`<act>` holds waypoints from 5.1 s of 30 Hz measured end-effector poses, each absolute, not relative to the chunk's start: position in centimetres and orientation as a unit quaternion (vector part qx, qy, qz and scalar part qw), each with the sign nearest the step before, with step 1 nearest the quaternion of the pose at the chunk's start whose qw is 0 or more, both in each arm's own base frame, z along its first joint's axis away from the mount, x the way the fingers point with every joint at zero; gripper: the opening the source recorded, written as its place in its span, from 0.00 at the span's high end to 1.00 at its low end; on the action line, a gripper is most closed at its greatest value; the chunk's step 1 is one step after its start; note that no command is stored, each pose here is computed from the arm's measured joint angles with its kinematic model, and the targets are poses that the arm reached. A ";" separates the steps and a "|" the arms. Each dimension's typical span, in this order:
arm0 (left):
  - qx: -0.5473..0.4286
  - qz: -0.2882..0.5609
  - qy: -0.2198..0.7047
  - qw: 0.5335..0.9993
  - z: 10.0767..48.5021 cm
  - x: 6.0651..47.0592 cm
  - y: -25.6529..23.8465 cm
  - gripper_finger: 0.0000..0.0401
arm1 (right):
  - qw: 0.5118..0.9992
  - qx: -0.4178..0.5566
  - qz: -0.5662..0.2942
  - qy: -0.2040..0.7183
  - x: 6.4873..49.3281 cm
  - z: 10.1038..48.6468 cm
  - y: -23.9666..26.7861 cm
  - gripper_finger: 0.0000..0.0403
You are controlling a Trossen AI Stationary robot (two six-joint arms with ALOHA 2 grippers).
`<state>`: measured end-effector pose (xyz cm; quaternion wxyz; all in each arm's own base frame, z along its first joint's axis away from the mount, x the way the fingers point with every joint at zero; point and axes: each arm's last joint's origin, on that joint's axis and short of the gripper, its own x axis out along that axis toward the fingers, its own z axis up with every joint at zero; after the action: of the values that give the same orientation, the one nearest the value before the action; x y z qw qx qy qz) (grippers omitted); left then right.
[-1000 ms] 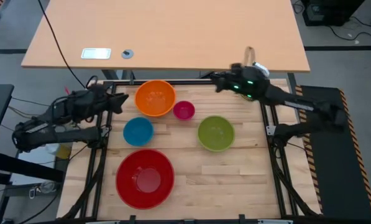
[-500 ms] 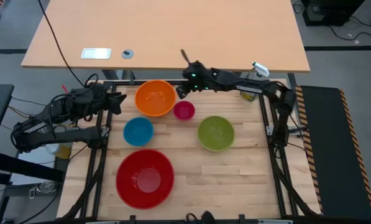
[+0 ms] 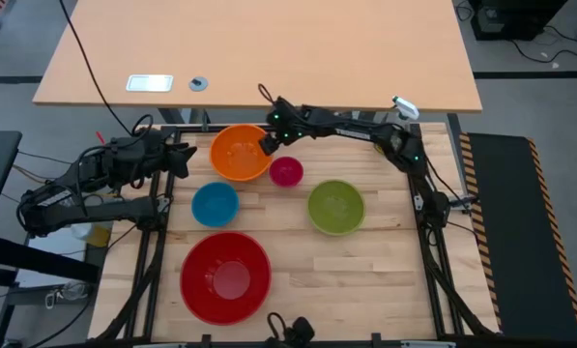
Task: Nest bowls inside each other
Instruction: Stack the orange bowl on top of the red bowl, then stack the green bowl on top of the orange bowl
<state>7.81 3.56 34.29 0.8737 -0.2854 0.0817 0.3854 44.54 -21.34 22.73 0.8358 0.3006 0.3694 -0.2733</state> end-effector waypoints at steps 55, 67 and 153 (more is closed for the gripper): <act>-0.314 0.220 0.194 0.903 33.3 7.8 2.4 0.52 | 0.860 0.262 -0.105 0.426 46.9 30.4 -13.4 0.93; -0.314 0.071 0.218 0.921 33.6 8.1 1.3 0.52 | 0.869 0.262 -0.034 0.419 49.2 31.1 -1.2 0.92; -0.263 0.198 0.168 0.929 34.1 9.6 2.5 0.52 | 0.712 0.335 -0.355 0.505 26.4 25.1 -2.2 0.55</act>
<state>9.63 2.54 34.07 0.9294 -0.2625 0.1678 0.1977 26.38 -2.16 25.07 0.7120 0.3352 0.5046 -0.3551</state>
